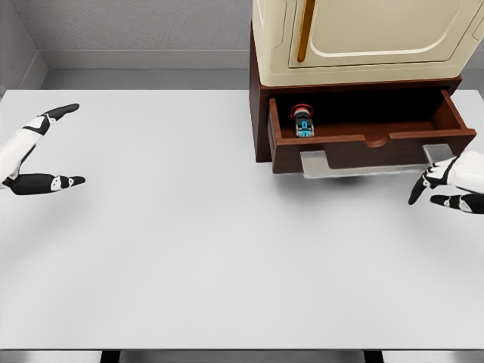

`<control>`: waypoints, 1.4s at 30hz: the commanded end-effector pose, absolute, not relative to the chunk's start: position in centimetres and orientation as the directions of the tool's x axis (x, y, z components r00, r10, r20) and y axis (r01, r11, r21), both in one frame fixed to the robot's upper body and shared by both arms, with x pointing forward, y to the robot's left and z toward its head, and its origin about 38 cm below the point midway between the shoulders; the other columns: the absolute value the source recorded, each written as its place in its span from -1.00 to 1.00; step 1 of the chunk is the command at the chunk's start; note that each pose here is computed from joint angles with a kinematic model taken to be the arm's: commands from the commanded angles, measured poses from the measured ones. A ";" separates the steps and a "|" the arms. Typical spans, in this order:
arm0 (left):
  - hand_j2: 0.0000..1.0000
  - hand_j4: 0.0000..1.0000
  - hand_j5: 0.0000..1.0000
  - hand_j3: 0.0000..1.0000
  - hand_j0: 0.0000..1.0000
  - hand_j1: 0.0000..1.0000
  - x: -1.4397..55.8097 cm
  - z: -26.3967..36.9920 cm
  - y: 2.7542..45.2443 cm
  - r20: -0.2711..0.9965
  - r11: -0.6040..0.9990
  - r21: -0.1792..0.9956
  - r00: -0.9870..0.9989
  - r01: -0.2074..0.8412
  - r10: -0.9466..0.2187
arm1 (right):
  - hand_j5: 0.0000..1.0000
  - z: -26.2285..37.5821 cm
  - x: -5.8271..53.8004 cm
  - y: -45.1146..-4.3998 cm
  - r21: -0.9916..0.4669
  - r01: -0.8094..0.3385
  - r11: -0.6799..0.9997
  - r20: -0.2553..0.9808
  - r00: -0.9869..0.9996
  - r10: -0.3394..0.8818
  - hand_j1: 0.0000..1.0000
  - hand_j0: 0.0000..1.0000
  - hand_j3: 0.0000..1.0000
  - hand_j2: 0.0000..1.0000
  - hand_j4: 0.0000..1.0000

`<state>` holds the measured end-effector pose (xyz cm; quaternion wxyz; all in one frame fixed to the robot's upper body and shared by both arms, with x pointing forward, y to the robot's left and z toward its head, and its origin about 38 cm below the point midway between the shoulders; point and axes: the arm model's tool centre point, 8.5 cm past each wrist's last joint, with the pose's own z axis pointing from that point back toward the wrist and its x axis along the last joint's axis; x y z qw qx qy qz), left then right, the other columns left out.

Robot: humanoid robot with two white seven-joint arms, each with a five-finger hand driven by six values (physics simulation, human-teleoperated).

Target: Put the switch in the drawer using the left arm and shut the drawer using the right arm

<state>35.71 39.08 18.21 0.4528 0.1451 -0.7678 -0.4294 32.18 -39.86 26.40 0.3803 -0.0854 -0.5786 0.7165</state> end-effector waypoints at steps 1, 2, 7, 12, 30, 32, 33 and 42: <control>1.00 1.00 1.00 1.00 1.00 1.00 35.7 18.3 39.1 0.574 0.594 0.787 -0.548 0.166 -0.608 | 0.05 26.2 32.2 -40.0 -0.893 -0.448 -0.044 0.316 -0.693 0.648 0.05 0.05 0.05 0.05 0.05; 1.00 1.00 1.00 1.00 1.00 1.00 35.7 18.3 39.1 0.574 0.594 0.787 -0.548 0.166 -0.608 | 0.05 26.6 32.4 -39.9 -0.897 -0.439 -0.043 0.310 -0.697 0.647 0.05 0.05 0.05 0.05 0.05; 1.00 1.00 1.00 1.00 1.00 1.00 35.7 18.3 39.2 0.574 0.594 0.787 -0.547 0.164 -0.609 | 0.05 26.8 32.6 -39.6 -0.901 -0.431 -0.044 0.306 -0.705 0.640 0.05 0.05 0.05 0.05 0.05; 1.00 1.00 1.00 1.00 1.00 1.00 35.7 18.2 39.2 0.575 0.594 0.787 -0.545 0.165 -0.610 | 0.05 26.2 33.2 -38.9 -0.897 -0.438 -0.053 0.311 -0.713 0.628 0.05 0.05 0.05 0.05 0.05; 1.00 1.00 1.00 1.00 1.00 1.00 35.8 18.1 39.3 0.578 0.596 0.786 -0.541 0.167 -0.611 | 0.06 25.7 33.8 -37.8 -0.902 -0.425 -0.071 0.296 -0.732 0.614 0.06 0.06 0.06 0.06 0.06; 1.00 1.00 1.00 1.00 1.00 1.00 35.8 18.1 39.3 0.579 0.597 0.785 -0.541 0.166 -0.610 | 0.06 25.9 33.9 -37.7 -0.906 -0.418 -0.066 0.294 -0.734 0.612 0.06 0.06 0.06 0.06 0.06; 1.00 1.00 1.00 1.00 1.00 1.00 35.8 18.1 39.3 0.578 0.596 0.786 -0.541 0.167 -0.611 | 0.06 26.0 34.0 -37.7 -0.908 -0.413 -0.065 0.291 -0.736 0.611 0.06 0.06 0.06 0.06 0.06; 1.00 1.00 1.00 1.00 1.00 1.00 35.8 18.1 39.3 0.578 0.596 0.786 -0.541 0.167 -0.611 | 0.06 26.3 36.0 -36.6 -0.918 -0.391 -0.068 0.276 -0.753 0.598 0.06 0.06 0.06 0.06 0.06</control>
